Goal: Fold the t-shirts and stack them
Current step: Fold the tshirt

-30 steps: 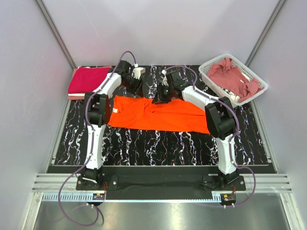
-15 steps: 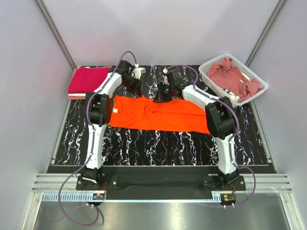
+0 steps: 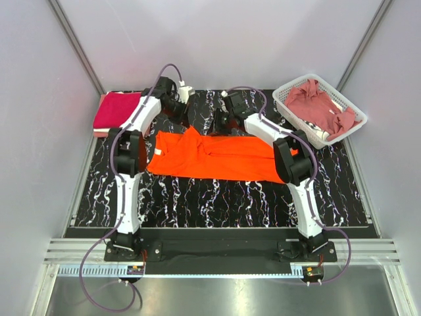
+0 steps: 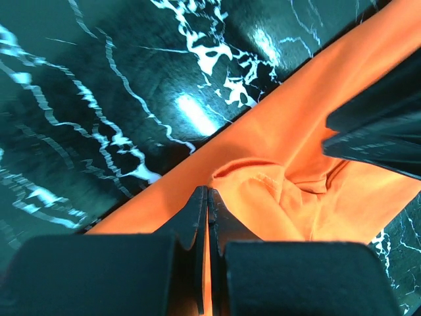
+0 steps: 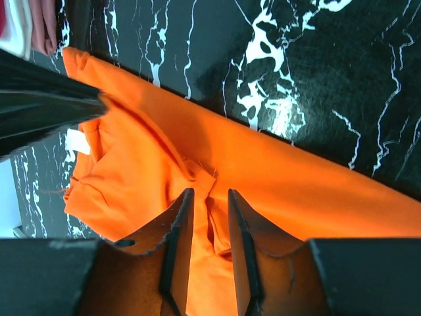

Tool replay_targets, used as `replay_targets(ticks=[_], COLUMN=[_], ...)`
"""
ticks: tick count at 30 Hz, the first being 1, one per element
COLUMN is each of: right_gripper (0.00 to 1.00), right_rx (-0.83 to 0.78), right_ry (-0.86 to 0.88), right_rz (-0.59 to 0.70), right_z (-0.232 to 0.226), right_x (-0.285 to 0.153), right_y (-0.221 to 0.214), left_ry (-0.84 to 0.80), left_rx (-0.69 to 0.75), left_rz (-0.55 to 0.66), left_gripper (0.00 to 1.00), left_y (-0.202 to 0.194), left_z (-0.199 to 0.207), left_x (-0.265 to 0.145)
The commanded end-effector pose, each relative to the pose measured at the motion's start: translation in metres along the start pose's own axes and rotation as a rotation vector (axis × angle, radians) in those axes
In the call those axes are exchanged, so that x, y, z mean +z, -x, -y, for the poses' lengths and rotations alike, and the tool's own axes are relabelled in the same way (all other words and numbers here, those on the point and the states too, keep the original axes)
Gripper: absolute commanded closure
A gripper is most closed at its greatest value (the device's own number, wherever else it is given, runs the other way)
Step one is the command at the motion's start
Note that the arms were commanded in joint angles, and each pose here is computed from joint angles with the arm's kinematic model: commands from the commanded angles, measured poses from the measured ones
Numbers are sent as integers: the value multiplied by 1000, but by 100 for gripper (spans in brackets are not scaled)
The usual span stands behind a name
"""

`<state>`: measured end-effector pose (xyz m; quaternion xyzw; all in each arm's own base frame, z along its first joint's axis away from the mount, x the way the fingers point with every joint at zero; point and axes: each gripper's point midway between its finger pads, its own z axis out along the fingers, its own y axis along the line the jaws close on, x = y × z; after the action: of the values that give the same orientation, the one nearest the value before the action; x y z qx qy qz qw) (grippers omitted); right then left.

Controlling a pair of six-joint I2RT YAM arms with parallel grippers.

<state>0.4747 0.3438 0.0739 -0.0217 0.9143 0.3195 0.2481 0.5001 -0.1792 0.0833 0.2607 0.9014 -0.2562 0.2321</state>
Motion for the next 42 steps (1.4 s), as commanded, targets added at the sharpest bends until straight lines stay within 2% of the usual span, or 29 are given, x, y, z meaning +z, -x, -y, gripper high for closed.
replay_targets(ticks=[1, 14, 21, 42], right_gripper=[65, 63, 63, 70], right_rx=[-28, -116, -139, -139], right_ry=[23, 83, 56, 14], right_rz=[32, -53, -66, -82], right_z=[-13, -23, -22, -12], right_x=[4, 35, 44, 49], right_y=[14, -15, -26, -35], left_ry=[52, 86, 90, 76], left_rx=[42, 8, 5, -10], left_rz=[79, 41, 42, 50], left_gripper=[100, 100, 100, 100], left_y=[24, 2, 0, 1], left_z=[0, -9, -9, -11], left_x=[-35, -43, -47, -47])
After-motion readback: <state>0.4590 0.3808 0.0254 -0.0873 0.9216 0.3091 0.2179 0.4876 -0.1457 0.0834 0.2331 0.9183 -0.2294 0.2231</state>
